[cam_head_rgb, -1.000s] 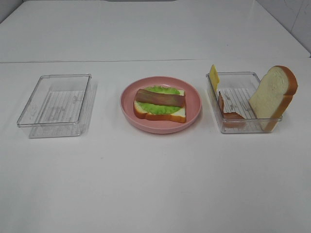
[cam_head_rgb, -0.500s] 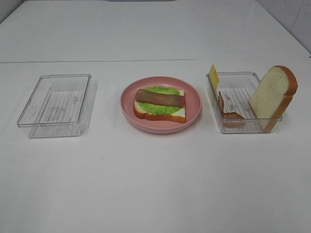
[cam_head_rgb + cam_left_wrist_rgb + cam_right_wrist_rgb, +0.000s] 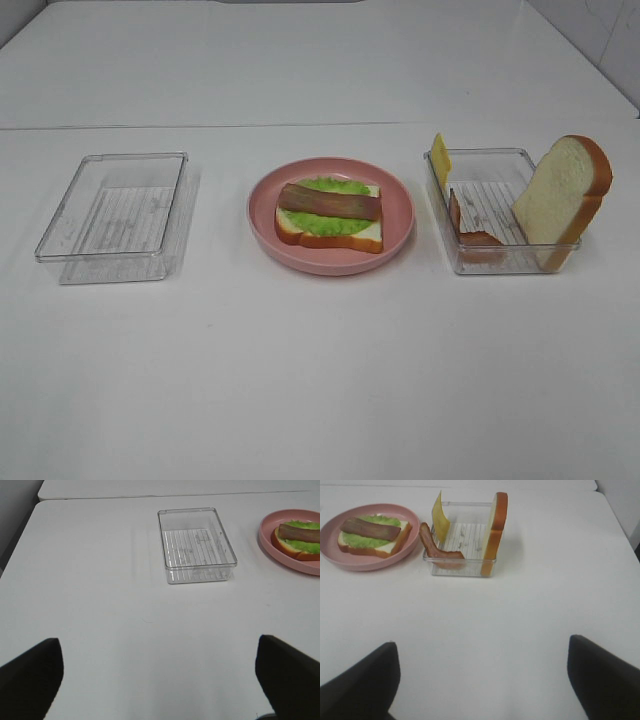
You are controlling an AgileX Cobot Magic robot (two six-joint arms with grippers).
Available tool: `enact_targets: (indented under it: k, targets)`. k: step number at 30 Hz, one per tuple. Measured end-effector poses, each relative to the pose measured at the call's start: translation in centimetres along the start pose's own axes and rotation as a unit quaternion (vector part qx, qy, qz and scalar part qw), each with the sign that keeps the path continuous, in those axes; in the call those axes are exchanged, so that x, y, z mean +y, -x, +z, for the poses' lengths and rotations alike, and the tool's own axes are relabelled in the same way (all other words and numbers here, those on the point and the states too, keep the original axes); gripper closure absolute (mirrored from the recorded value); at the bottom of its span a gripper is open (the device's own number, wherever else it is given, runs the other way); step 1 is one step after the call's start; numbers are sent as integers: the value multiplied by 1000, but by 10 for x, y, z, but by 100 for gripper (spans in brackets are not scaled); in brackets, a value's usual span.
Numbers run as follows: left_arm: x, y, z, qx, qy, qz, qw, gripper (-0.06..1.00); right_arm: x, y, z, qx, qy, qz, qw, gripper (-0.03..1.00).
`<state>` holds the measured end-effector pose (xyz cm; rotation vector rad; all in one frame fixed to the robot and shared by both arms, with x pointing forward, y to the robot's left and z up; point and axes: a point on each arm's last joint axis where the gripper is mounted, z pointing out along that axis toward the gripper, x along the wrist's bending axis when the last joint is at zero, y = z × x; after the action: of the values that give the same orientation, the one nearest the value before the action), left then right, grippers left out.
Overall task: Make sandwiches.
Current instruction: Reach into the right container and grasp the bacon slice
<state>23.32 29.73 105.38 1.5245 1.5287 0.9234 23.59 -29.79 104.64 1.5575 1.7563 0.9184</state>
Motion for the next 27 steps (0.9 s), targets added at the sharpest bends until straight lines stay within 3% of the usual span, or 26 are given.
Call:
enact_targets:
  k: [5,11,16,23,27]
  targets:
    - [0,0,0,0,0,0,1000,-3,21,0,12,-1,-51,14,999,15]
    - [0,0,0,0,0,0,1000,-3,76,1,43,-4,-134,40,990,15]
    - [0,0,0,0,0,0,1000,-3,128,1,95,-10,-230,54,972,15]
    - [0,0,0,0,0,0,1000,-3,177,-2,155,8,-277,66,959,15]
    - [0,0,0,0,0,0,1000,-3,193,-26,209,36,-307,41,950,15]
